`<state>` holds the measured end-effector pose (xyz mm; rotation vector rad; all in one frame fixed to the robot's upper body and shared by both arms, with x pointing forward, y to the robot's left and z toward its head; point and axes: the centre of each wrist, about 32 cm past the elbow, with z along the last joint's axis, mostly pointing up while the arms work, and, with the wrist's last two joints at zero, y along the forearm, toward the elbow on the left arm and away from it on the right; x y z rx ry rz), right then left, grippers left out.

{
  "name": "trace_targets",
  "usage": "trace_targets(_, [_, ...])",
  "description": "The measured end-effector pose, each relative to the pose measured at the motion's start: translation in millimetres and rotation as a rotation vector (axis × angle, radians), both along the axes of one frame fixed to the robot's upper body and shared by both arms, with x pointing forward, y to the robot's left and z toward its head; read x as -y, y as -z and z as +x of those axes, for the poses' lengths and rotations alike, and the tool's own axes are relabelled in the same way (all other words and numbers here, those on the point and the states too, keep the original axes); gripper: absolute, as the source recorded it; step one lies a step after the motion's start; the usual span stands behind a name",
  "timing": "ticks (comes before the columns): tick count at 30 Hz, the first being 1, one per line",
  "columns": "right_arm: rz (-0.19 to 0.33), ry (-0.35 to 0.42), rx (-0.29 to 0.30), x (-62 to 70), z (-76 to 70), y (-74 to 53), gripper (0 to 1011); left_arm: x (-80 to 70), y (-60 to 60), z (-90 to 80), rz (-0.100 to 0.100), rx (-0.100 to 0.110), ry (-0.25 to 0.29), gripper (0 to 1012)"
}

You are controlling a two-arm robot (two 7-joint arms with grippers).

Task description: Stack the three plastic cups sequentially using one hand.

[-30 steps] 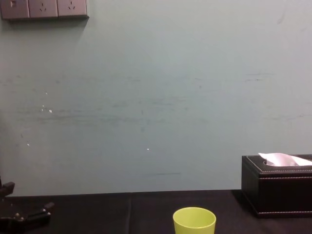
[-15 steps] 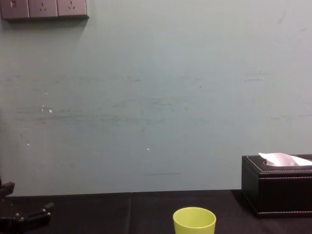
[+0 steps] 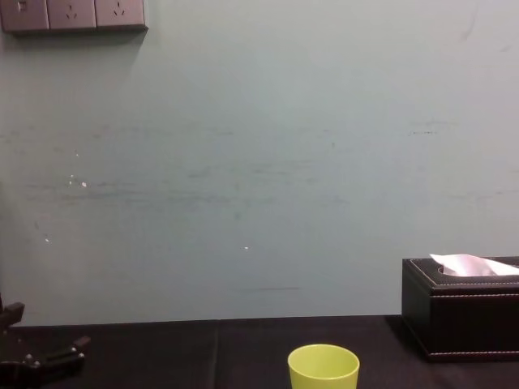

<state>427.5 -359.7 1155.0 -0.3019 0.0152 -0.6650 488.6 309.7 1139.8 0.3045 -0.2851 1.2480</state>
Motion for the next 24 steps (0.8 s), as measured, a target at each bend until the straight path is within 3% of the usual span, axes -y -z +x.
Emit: trace_targets(24, [0.031,-0.007,-0.010,-16.4,16.3,1.9,1004,0.0,0.0,0.0,0.000,0.000,0.000,1010])
